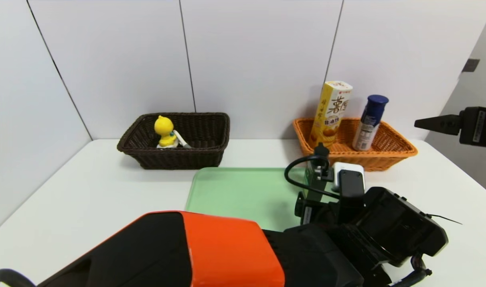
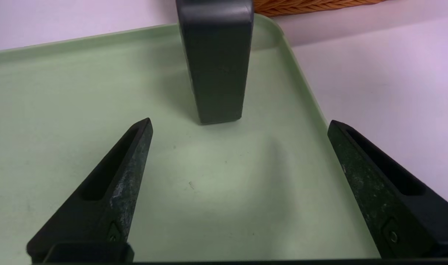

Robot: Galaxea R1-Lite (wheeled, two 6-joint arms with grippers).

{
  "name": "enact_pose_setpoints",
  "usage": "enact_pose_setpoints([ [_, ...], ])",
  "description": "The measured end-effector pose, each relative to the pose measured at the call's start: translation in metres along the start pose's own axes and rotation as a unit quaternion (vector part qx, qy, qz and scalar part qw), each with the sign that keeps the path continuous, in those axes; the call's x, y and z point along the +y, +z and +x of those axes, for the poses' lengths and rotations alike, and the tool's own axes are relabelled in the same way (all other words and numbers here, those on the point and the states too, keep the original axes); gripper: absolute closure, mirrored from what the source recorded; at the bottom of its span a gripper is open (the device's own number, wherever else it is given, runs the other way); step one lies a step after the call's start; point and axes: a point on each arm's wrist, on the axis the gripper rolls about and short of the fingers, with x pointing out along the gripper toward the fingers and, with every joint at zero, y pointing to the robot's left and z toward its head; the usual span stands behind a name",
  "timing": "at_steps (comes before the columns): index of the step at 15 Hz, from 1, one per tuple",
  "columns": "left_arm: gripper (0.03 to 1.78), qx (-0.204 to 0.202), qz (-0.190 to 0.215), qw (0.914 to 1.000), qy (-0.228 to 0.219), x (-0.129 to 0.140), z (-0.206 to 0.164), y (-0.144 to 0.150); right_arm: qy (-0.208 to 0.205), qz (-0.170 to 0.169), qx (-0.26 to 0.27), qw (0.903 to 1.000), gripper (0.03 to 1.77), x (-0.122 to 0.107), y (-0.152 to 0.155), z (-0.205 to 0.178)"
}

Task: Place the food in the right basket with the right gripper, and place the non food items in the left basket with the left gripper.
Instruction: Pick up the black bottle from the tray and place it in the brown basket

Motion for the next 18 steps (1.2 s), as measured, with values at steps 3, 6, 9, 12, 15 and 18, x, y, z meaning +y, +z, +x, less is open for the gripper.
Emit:
enact_pose_setpoints([
  [3,0.12,-0.006,0.007,0.9999,0.006,-0.004,0.008,-0.002,0.001,0.001,0.006,1.0000,0.10,-0.001,-0.003,0.001],
  [6,0.12,-0.010,0.012,0.9998,0.010,-0.004,0.014,-0.001,0.003,0.003,0.009,0.9999,0.10,-0.003,-0.004,0.002],
  [9,0.12,-0.011,0.015,0.9997,0.015,-0.003,0.019,0.000,0.005,0.004,0.015,0.9999,0.10,-0.004,-0.007,0.004],
  [12,0.12,-0.016,0.013,0.9996,0.021,0.000,0.026,0.005,0.005,0.005,0.012,0.9999,0.10,-0.005,-0.009,0.006],
  [15,0.12,-0.022,0.013,0.9993,0.026,0.003,0.033,0.010,0.007,0.003,0.000,1.0000,0.10,-0.006,-0.010,0.011],
  [18,0.12,-0.033,0.009,0.9991,0.026,0.001,0.040,0.015,0.006,0.003,0.006,1.0000,0.10,-0.006,-0.013,0.014],
])
